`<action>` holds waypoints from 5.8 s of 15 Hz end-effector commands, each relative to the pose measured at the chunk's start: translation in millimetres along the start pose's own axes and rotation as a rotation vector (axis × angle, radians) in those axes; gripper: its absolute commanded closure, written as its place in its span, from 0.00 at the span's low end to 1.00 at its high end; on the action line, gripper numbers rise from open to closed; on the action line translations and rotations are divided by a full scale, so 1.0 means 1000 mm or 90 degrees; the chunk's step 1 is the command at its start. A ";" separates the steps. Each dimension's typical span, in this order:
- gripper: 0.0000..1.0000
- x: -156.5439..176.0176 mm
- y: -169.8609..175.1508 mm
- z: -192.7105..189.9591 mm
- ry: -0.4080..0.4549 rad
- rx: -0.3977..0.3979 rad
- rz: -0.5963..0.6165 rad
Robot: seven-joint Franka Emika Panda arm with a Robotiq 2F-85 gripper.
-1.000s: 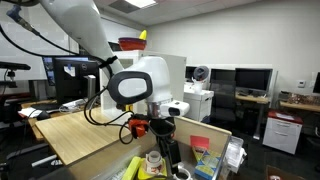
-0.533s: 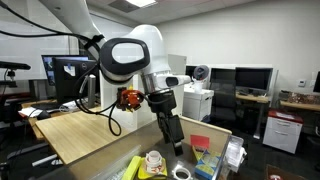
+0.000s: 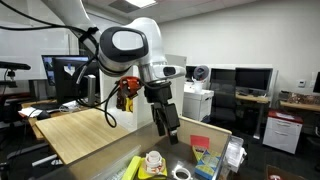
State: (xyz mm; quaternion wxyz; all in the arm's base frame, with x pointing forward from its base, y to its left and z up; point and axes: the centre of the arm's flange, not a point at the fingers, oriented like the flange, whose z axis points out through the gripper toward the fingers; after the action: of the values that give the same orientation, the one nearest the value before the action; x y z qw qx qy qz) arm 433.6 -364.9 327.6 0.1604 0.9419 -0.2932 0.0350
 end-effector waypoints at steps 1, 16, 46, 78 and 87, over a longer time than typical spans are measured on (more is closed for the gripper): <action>0.00 -0.021 0.005 -0.027 -0.031 -0.001 -0.029; 0.00 -0.050 0.017 -0.091 0.008 -0.024 0.013; 0.00 -0.012 0.026 -0.147 0.006 0.298 -0.250; 0.00 0.098 -0.005 -0.011 -0.143 0.253 -0.019; 0.00 0.091 -0.018 0.005 -0.149 0.240 -0.026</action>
State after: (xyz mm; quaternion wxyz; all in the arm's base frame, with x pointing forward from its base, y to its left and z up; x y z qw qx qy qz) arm 519.3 -401.8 332.2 -0.0530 0.9585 -0.2790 -0.0238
